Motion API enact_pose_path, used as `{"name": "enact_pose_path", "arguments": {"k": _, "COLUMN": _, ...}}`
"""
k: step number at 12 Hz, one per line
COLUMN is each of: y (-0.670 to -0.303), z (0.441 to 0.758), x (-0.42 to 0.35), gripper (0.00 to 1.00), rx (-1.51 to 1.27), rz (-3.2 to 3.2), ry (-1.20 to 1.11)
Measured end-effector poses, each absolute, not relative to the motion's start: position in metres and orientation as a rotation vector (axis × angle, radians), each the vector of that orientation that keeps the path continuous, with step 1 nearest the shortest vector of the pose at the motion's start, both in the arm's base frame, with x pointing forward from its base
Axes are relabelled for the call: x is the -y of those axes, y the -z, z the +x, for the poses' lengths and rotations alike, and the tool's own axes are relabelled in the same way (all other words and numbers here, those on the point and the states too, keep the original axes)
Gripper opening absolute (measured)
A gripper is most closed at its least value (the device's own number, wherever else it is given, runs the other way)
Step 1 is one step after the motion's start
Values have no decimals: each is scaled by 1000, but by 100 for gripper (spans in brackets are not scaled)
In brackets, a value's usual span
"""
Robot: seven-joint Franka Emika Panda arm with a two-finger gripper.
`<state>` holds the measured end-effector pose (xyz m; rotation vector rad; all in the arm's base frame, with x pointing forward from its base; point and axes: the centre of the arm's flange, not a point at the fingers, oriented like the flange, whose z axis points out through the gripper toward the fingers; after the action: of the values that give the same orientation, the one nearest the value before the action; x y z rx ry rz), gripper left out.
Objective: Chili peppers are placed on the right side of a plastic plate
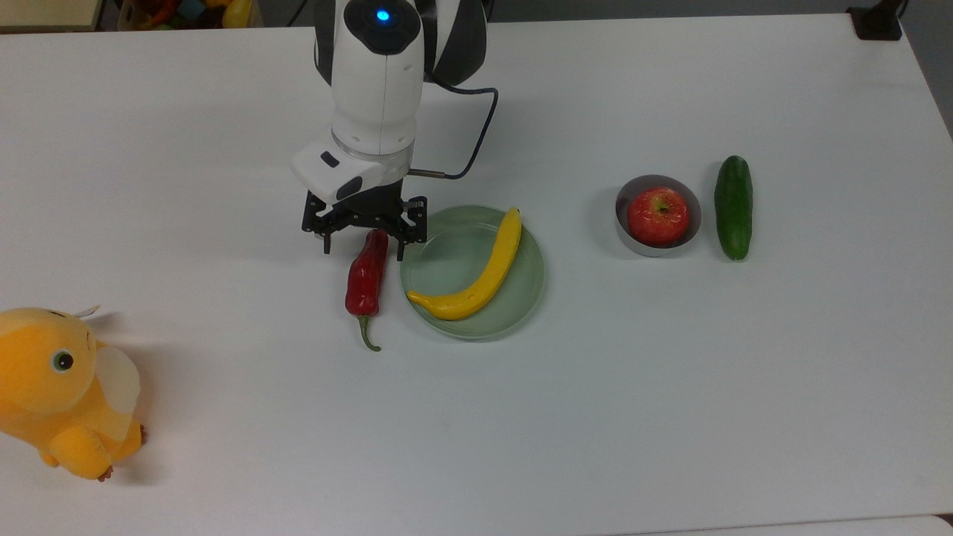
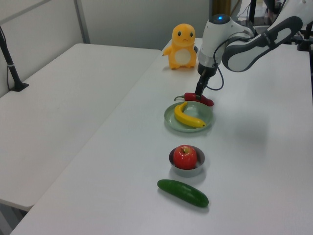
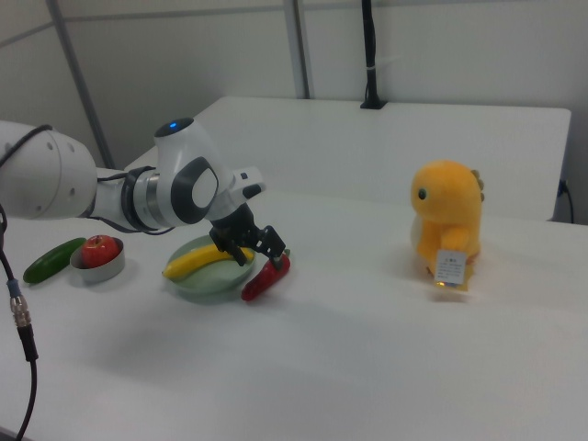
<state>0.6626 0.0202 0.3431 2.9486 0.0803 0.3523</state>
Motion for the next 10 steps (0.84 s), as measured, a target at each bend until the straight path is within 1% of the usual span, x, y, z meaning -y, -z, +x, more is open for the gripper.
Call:
{"name": "enact_pose_path", "arguments": {"k": 2, "y": -369, "z": 654, "x": -16, "gripper": 100, "rx": -47, "rz": 2938, "ry": -280}}
{"name": "enact_pose_path", "arguments": {"k": 6, "y": -465, "z": 616, "x": -29, "gripper": 100, "rx": 73, "rz": 3006, "ry": -192}}
{"name": "enact_pose_path", "arguments": {"k": 8, "y": -506, "z": 596, "x": -44, "gripper": 100, "rx": 124, "rz": 3067, "ry": -208}}
{"name": "enact_pose_path", "arguments": {"k": 10, "y": -527, "z": 588, "x": -62, "gripper": 100, "rx": 178, "rz": 3083, "ry": -260}}
